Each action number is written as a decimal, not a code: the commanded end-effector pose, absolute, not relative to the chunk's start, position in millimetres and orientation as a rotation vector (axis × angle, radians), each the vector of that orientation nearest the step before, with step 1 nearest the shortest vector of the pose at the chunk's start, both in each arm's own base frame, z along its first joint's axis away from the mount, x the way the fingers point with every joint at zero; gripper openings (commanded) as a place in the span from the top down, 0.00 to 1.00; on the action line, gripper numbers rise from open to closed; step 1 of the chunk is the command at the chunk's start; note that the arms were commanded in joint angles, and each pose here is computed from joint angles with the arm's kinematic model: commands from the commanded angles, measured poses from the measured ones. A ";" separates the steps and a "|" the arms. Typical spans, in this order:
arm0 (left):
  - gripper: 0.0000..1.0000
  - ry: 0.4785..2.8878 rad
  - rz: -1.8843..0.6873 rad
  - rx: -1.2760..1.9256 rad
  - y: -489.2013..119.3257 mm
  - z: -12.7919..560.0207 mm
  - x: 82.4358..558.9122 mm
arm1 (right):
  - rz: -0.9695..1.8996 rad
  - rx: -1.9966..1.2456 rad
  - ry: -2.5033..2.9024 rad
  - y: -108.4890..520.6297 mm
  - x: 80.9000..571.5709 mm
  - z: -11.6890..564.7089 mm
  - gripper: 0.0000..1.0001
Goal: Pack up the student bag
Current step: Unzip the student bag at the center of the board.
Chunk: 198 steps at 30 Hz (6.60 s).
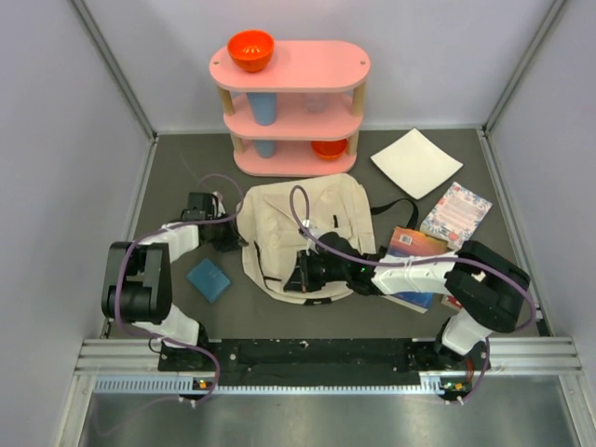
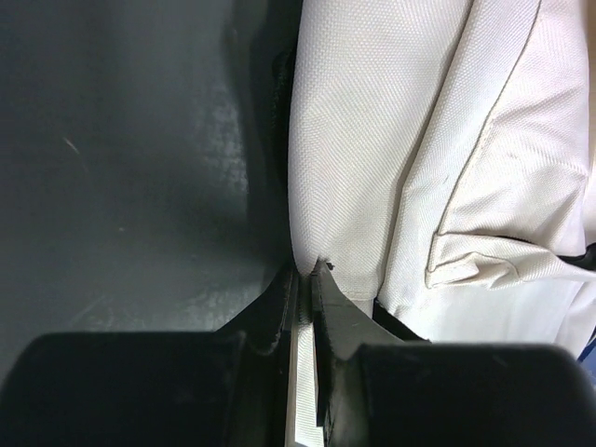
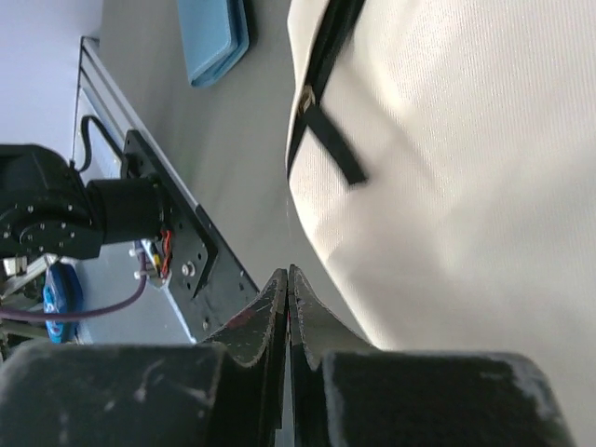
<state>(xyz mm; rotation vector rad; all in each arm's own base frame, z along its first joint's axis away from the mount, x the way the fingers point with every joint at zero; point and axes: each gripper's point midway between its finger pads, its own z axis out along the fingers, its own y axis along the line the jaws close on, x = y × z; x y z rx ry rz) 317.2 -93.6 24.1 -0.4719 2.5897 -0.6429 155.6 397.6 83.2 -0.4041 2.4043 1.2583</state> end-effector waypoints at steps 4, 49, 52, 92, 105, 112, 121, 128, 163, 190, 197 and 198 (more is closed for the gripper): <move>1.00 2.505 -0.584 -0.484 -76.3 29.8 337.1 | 1.252 -0.391 2.360 393.5 149.7 95.0 1.00; 0.54 2.508 -0.905 -0.400 -130.9 28.7 269.7 | 1.461 0.460 2.482 454.4 197.1 42.2 0.54; 0.60 2.497 -0.925 -0.391 -133.0 27.4 270.4 | 1.442 0.492 2.466 453.2 202.7 42.1 0.55; 1.00 2.504 -0.795 -0.435 -113.1 34.8 303.5 | 1.162 -0.163 2.238 424.0 192.8 103.3 1.00; 1.00 2.468 -0.792 -0.507 -98.8 41.2 316.5 | 1.050 -0.218 2.260 388.3 158.5 96.6 1.00; 1.00 2.461 -0.738 -0.502 -91.7 45.3 314.2 | 1.027 -0.161 2.262 374.8 159.1 96.9 1.00; 0.93 2.421 -0.797 -0.515 -86.9 55.5 317.8 | 0.897 -0.115 2.280 321.1 152.6 83.7 1.00; 0.07 2.331 -0.706 -0.424 -78.0 100.0 305.1 | 0.900 -0.119 2.258 325.4 156.8 90.6 1.00; 0.20 2.395 -0.669 1.054 -255.6 101.2 183.9 | 0.931 -0.011 2.215 298.5 175.1 96.8 1.00; 1.00 2.485 -0.428 0.670 -218.0 91.3 196.6 | 0.901 0.283 2.176 264.5 181.6 92.9 1.00; 1.00 2.451 -0.298 0.437 -188.6 103.7 205.1 | 0.819 0.377 2.124 231.8 194.2 94.7 1.00; 1.00 2.435 -0.290 0.410 -185.6 107.2 207.2 | 0.808 0.379 2.122 229.3 195.7 94.6 1.00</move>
